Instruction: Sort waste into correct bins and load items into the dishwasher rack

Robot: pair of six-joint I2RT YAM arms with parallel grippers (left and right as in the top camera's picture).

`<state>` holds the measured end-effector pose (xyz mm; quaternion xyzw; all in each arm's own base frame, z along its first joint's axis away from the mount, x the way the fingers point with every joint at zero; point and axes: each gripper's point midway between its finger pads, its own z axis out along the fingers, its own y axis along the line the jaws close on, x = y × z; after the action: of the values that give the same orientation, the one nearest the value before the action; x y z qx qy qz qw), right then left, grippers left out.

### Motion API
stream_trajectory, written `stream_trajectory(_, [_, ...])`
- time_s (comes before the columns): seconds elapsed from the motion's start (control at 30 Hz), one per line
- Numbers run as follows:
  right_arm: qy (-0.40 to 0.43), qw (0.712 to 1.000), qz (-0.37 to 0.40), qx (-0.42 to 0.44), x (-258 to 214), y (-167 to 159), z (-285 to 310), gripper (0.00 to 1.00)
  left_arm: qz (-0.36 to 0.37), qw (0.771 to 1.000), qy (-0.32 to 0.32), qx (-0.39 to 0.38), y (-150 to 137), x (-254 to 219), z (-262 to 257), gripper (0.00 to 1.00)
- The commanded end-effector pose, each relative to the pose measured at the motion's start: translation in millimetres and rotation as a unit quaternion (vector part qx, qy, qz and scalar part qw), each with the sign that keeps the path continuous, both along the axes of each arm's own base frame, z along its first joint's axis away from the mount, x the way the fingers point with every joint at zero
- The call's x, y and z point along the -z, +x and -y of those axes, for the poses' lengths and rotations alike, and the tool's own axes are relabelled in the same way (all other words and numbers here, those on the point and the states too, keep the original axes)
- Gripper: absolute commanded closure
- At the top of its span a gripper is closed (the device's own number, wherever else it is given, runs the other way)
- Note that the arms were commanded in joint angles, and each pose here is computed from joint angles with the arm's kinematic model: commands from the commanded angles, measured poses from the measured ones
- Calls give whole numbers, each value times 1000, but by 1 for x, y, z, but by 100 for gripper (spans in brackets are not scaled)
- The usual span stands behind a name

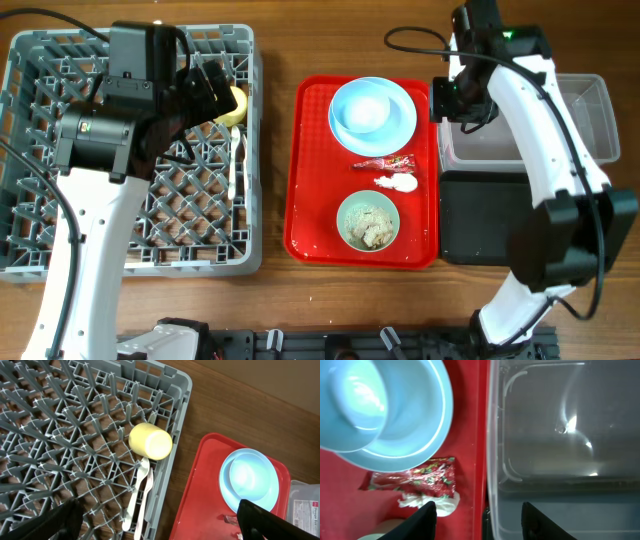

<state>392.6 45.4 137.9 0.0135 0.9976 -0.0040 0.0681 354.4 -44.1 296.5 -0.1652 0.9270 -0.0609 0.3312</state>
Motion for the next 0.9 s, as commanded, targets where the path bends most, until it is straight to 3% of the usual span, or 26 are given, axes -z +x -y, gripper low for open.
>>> stream_trajectory(0.0, [-6, 1000, -17, 10, 18, 8, 13, 47, 8, 1000, 0, -6, 1, -5, -3, 0])
stream_trajectory(0.07, [-4, 999, -28, 17, 25, 7, 18, 53, 8, 1000, -1, -7, 1, -5, -3, 0])
stream_trajectory(0.17, [-4, 999, -43, 28, 39, 1, 20, 83, 8, 1000, 0, -6, 1, -5, -3, 0])
stream_trajectory(0.2, [-5, 998, -48, 28, 44, -1, 20, 87, 8, 1000, 0, -6, 1, -5, -3, 0])
stream_trajectory(0.37, [-6, 997, -69, 28, 69, -14, 20, 82, 8, 1000, -1, -7, 1, -5, -3, 0])
stream_trajectory(0.53, [-8, 997, -68, 26, 68, -14, 21, 69, 8, 1000, -1, -7, 1, -5, -3, 0])
stream_trajectory(0.7, [-7, 998, -52, 16, 57, -11, 21, 61, 8, 1000, 0, -6, 1, -5, -3, 0])
stream_trajectory(0.87, [-3, 1000, -9, 14, 24, -6, 21, 44, 8, 1000, 0, -6, 1, -5, -3, 0])
